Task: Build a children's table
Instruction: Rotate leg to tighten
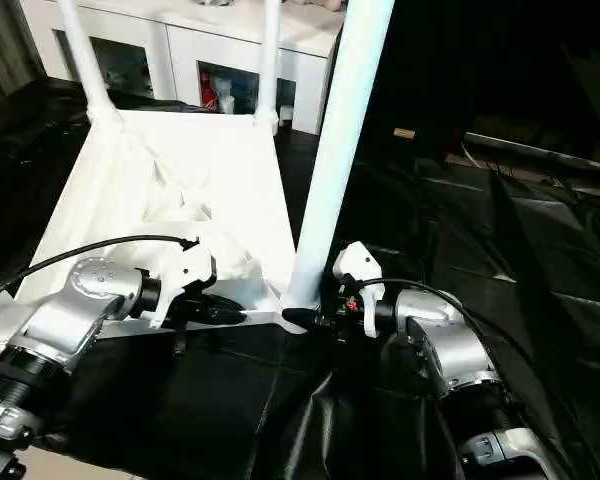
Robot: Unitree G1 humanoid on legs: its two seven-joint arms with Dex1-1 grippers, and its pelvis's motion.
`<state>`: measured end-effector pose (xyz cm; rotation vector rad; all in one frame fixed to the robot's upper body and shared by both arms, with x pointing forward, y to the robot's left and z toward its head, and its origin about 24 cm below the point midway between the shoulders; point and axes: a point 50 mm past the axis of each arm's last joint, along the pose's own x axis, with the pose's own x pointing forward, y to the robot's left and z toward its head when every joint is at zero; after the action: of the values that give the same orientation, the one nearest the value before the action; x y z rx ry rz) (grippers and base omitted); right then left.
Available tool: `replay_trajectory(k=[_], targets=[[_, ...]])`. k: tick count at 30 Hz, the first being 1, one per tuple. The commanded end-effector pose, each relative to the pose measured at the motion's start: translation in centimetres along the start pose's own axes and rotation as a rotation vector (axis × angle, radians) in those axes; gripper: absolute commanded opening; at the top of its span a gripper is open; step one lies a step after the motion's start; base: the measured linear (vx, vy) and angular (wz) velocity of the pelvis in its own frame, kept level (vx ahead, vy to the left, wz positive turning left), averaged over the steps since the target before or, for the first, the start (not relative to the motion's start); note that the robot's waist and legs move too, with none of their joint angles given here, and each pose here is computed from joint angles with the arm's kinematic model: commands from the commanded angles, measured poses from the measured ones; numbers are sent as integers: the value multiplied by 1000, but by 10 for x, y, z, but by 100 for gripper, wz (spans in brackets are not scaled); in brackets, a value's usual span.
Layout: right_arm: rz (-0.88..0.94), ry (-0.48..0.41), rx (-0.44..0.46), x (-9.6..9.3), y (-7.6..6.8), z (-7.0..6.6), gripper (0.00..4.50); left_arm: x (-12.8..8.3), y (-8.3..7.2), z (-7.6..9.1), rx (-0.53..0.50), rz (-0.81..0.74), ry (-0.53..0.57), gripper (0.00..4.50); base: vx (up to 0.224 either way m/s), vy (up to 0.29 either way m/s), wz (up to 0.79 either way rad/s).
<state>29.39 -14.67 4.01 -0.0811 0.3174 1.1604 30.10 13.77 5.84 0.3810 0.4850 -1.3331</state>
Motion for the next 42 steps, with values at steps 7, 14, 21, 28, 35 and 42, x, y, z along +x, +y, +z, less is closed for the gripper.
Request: replay_trajectory(k=[7,14,21,28,35,42], targets=[[-41,8,25,1,0,-7,268,8,-1,-8,-73,33,-51,0,0,0,0],[-324,-40,168,22,-2,-19,263,40,12,7,-115,218,-59,0,0,0,0],[-506,-34,212,47,0,-14,262,72,17,27,-137,306,-62,0,0,0,0],[-419,-102,149,55,6,0,332,81,13,30,-98,262,-40,0,0,0,0],[-268,-57,69,25,1,-1,372,55,8,13,-60,125,-34,0,0,0,0],[-127,35,-2,-2,-1,-6,372,30,-4,4,-34,-46,-60,0,0,0,0]])
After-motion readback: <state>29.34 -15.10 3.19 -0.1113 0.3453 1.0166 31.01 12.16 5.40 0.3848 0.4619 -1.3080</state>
